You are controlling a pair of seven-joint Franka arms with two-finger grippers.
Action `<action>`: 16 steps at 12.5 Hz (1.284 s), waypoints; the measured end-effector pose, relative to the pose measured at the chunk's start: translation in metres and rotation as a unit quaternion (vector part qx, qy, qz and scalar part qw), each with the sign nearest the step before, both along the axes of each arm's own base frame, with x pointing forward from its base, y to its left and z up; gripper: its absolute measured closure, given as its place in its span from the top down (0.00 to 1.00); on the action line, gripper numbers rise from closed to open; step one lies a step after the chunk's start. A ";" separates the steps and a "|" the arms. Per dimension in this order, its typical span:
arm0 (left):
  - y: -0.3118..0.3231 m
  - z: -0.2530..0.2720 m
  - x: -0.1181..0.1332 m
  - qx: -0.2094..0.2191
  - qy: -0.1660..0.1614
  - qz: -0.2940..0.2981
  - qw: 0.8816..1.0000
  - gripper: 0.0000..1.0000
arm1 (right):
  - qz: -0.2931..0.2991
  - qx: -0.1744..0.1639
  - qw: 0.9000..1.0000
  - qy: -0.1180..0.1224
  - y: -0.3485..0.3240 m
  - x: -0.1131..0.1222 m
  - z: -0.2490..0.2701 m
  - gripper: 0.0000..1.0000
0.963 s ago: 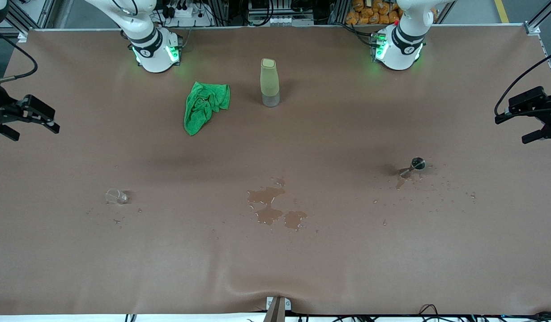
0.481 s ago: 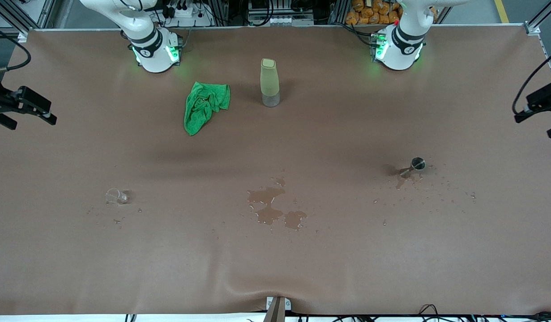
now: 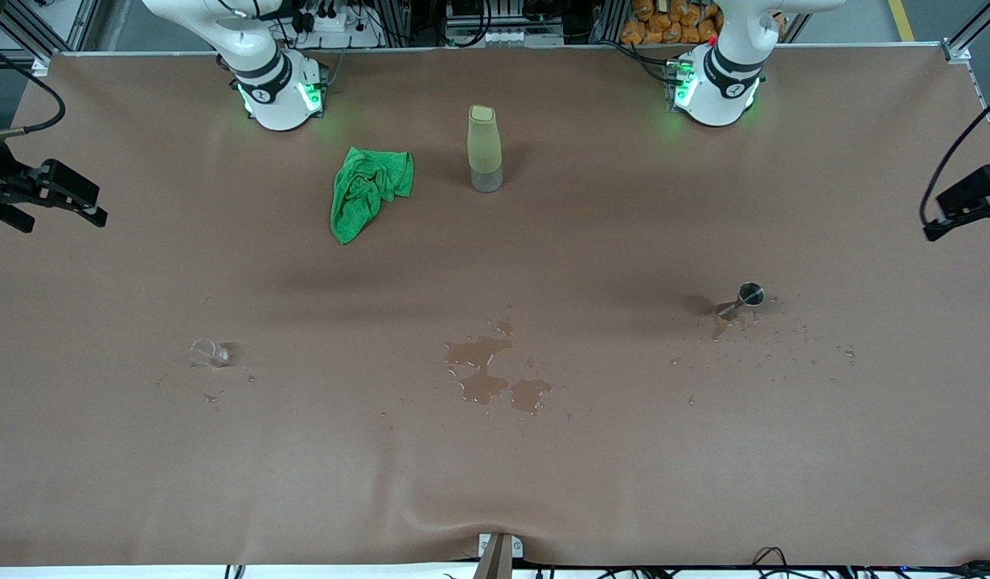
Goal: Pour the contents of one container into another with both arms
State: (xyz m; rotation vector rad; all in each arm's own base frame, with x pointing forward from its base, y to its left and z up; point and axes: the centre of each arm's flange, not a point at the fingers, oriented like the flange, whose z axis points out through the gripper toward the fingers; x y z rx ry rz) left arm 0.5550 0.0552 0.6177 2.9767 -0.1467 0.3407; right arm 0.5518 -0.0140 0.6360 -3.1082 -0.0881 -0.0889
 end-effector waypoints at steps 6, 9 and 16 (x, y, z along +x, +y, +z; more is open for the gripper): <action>-0.083 0.007 0.007 0.022 0.002 0.014 1.000 1.00 | -0.007 -0.003 1.000 0.004 -0.005 0.007 -0.010 1.00; -0.098 0.017 0.006 0.022 -0.006 0.005 1.000 1.00 | -0.014 -0.004 1.000 -0.004 -0.012 0.008 -0.008 1.00; -0.110 0.033 -0.001 0.020 0.009 0.015 1.000 1.00 | -0.015 -0.004 1.000 -0.009 -0.013 0.009 -0.006 1.00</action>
